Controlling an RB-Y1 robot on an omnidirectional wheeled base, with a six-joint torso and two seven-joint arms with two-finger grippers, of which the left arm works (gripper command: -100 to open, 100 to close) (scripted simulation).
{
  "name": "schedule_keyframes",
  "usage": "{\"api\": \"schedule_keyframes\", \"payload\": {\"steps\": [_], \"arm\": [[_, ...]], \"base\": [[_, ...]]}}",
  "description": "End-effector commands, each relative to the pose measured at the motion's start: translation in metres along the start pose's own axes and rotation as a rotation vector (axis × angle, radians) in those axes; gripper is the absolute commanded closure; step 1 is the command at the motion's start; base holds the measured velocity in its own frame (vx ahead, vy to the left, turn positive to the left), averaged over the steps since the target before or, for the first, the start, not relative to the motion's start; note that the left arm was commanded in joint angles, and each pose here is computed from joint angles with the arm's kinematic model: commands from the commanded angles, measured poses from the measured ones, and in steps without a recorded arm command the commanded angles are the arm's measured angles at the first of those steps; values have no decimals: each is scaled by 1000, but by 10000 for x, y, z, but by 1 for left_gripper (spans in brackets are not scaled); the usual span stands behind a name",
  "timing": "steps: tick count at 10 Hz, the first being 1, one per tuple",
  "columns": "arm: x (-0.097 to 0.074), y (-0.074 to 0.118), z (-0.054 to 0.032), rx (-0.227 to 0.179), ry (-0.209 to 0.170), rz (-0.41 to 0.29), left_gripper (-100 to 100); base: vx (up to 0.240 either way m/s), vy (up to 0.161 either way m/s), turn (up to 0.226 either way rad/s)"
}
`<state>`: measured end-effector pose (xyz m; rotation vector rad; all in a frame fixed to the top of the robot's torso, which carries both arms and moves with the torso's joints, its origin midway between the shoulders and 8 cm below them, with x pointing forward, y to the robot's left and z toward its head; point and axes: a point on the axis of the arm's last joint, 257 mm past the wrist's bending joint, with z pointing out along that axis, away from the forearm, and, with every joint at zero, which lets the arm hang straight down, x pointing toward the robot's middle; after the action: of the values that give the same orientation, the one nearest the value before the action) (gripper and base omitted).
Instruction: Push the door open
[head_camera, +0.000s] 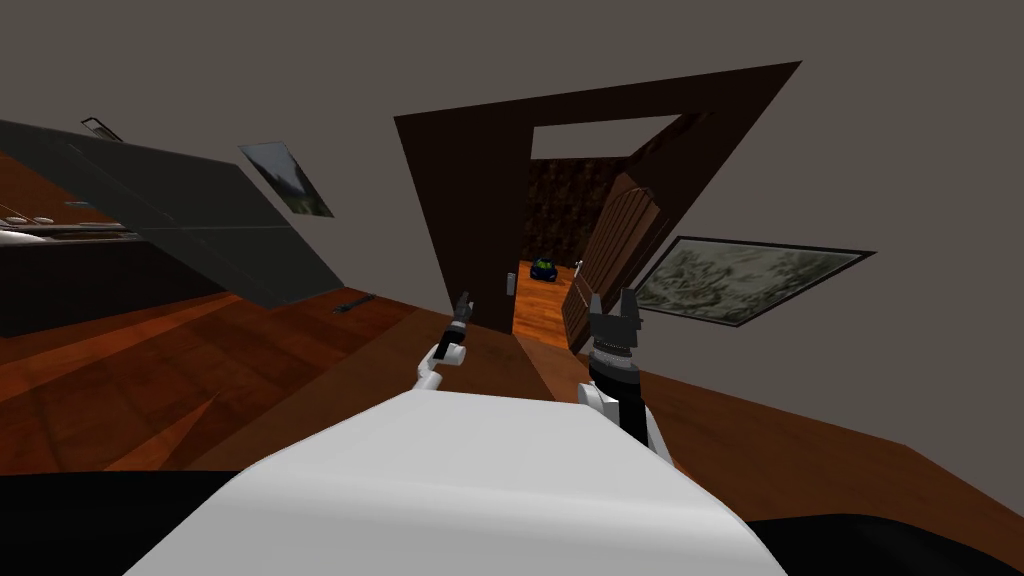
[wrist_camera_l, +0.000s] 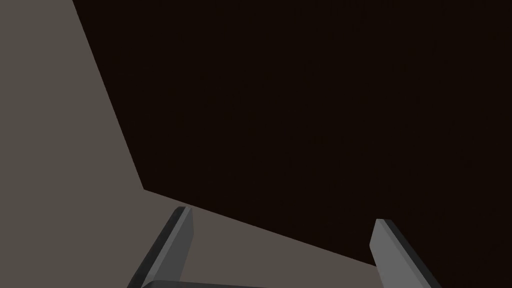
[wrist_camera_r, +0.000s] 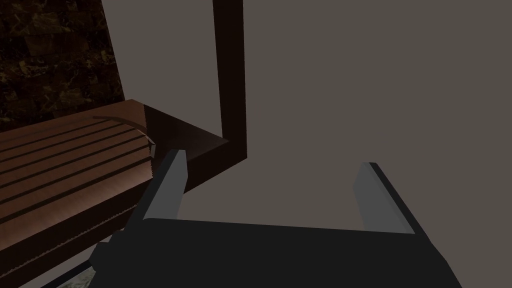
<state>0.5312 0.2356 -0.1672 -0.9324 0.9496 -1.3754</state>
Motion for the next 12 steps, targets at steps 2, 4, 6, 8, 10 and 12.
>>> {"api": "schedule_keyframes", "payload": {"steps": [2,4,6,8,10,12], "arm": [[60,182,85,-35,10,-3,-100],[82,296,99,-58,14,-4,-100],[107,372,125,-74,17,-5,-100],[159,518,172,-104,25,-6,-100],[214,645,217,-132,33,-8,-100],[269,782,251,-163,40,-9,-100]], "base": [[102,-22,-41],[68,-5,-17],[67,-2,-25],[75,-8,-27],[93,-15,-40],[114,-12,-36]]}}
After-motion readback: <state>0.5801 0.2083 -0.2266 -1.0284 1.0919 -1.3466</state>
